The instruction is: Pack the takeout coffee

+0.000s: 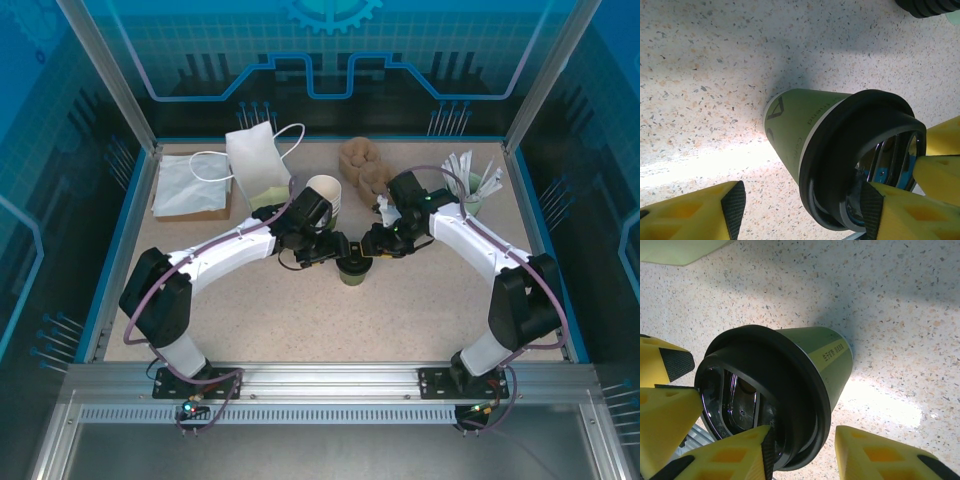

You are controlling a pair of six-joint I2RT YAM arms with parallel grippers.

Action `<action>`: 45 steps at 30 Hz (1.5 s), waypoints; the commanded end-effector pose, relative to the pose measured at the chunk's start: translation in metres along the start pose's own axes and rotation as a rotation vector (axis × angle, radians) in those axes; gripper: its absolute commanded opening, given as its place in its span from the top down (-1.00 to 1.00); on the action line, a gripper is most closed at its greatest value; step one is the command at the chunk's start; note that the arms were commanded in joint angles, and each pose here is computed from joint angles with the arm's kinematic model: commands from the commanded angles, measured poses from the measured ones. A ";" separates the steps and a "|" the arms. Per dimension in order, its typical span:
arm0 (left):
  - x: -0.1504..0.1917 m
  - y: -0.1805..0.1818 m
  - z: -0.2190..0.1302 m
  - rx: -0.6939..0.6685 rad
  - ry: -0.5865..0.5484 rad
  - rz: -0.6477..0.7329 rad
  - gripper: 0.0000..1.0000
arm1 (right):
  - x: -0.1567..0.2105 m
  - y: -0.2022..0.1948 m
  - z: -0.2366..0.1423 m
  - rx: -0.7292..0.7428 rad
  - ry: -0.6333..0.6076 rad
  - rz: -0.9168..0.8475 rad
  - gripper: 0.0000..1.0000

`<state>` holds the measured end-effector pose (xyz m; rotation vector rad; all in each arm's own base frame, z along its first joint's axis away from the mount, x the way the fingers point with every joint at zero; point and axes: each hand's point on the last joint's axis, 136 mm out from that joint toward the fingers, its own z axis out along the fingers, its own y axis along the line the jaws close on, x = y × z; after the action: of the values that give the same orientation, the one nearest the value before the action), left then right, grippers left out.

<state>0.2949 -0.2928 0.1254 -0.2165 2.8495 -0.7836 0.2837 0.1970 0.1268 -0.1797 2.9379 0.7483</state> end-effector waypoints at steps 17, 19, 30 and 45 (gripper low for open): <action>0.026 0.043 0.025 -0.114 0.079 -0.049 0.07 | 0.038 -0.040 0.021 0.167 0.172 0.031 0.30; 0.029 0.047 0.025 -0.124 0.082 -0.054 0.10 | 0.040 -0.044 0.022 0.182 0.179 0.027 0.30; 0.010 0.006 -0.008 -0.002 0.004 0.002 -0.17 | -0.005 0.001 -0.024 0.075 -0.051 -0.106 -0.07; 0.011 0.021 -0.084 0.044 -0.242 0.098 -0.64 | 0.016 0.024 -0.037 0.239 -0.069 -0.320 -1.00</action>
<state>0.2716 -0.2591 0.1885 -0.1566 2.6245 -0.8538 0.2630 0.2031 0.1659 -0.5119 2.7942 0.4835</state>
